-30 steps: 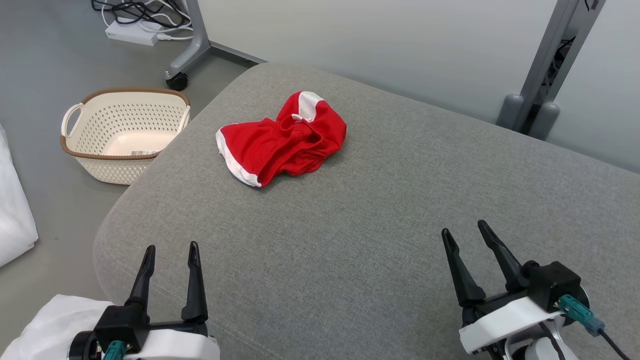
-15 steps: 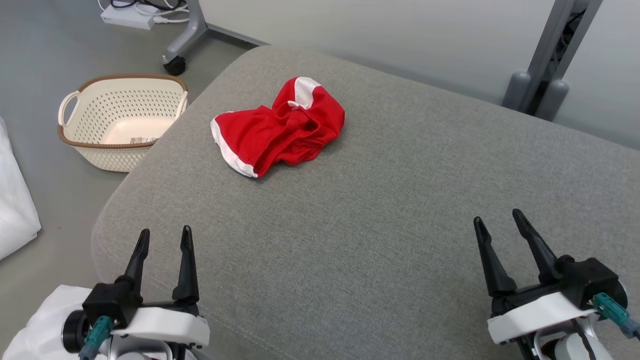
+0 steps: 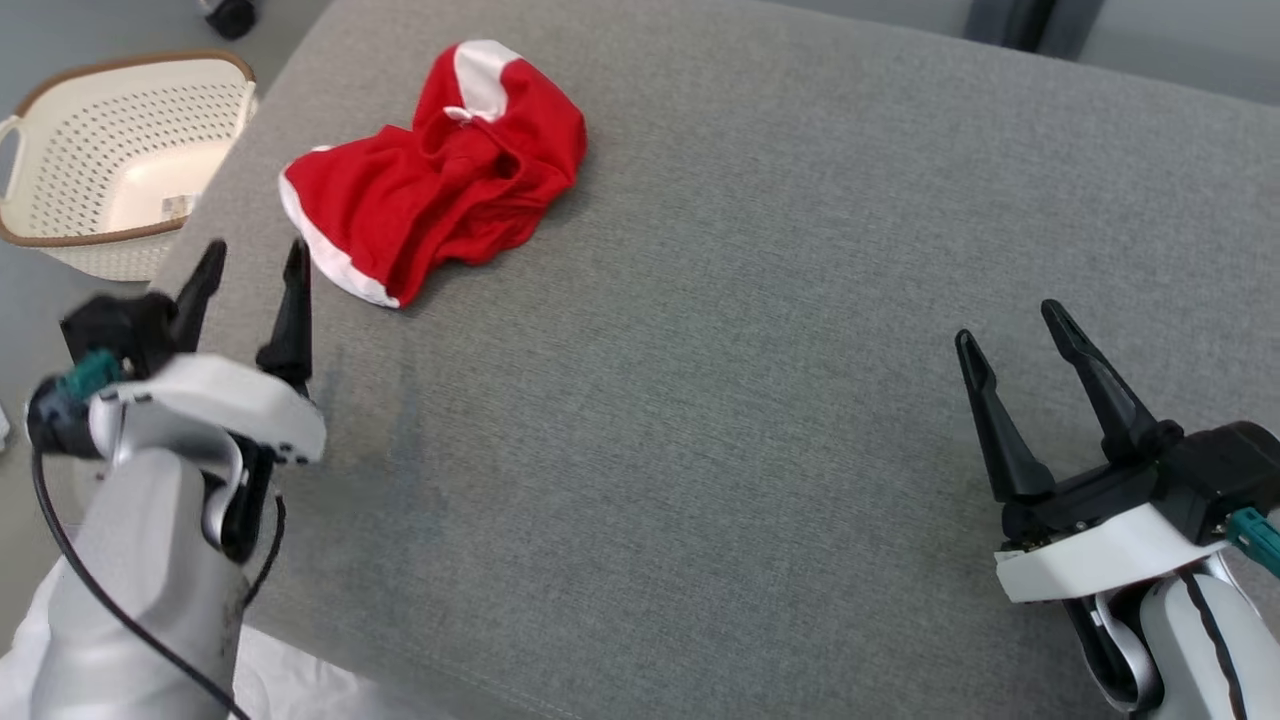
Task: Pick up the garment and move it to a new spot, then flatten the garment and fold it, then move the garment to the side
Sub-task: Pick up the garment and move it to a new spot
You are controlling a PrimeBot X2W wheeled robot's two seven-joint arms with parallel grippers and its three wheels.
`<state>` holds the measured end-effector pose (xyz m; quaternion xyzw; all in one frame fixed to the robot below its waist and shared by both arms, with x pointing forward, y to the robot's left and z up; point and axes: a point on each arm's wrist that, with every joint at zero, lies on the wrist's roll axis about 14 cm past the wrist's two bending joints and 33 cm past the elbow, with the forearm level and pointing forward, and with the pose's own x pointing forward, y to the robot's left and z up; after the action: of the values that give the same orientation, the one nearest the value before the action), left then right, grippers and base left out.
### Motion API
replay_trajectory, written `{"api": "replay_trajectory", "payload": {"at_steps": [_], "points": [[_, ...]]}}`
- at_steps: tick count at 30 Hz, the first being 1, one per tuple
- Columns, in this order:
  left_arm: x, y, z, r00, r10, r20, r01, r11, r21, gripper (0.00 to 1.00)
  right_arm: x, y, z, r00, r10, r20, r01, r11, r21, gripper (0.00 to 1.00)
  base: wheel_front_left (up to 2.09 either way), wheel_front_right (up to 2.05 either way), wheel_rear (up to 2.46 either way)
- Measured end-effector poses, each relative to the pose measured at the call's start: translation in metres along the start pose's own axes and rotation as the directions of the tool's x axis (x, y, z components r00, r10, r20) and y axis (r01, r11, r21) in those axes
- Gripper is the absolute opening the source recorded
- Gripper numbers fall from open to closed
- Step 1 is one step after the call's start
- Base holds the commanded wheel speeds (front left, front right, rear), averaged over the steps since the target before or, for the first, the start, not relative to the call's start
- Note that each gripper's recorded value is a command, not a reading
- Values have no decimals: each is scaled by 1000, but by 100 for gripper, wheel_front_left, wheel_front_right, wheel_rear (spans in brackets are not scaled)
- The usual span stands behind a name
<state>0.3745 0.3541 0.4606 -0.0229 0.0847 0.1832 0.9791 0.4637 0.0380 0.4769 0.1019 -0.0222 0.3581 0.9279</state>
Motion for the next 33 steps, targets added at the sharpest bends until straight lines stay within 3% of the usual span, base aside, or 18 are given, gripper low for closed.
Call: {"api": "replay_trajectory", "payload": {"at_steps": [7,13,30,31,32,33], "points": [[59,-48,-5,973,-167,-156,182,980,84,100,-8,-30,-16,998,-62,-27,62,998,5,100,0,0,0],[91,-65,-18,934,-214,-287,267,950,162,100,-11,-46,-24,995,-90,-38,91,996,10,100,0,0,0],[126,-79,-86,819,-142,-556,272,949,160,100,-33,-85,-39,976,-204,-74,206,979,10,100,0,0,0],[126,-79,-86,818,-140,-557,270,950,158,66,-34,-86,-39,975,-208,-75,209,978,10,100,0,0,0],[126,-79,-87,819,-137,-558,266,951,156,24,-34,-86,-39,975,-209,-75,211,978,9,100,0,0,0],[127,-79,-86,825,-137,-549,259,954,152,0,-35,-87,-39,974,-212,-75,213,977,8,100,0,0,0]]}}
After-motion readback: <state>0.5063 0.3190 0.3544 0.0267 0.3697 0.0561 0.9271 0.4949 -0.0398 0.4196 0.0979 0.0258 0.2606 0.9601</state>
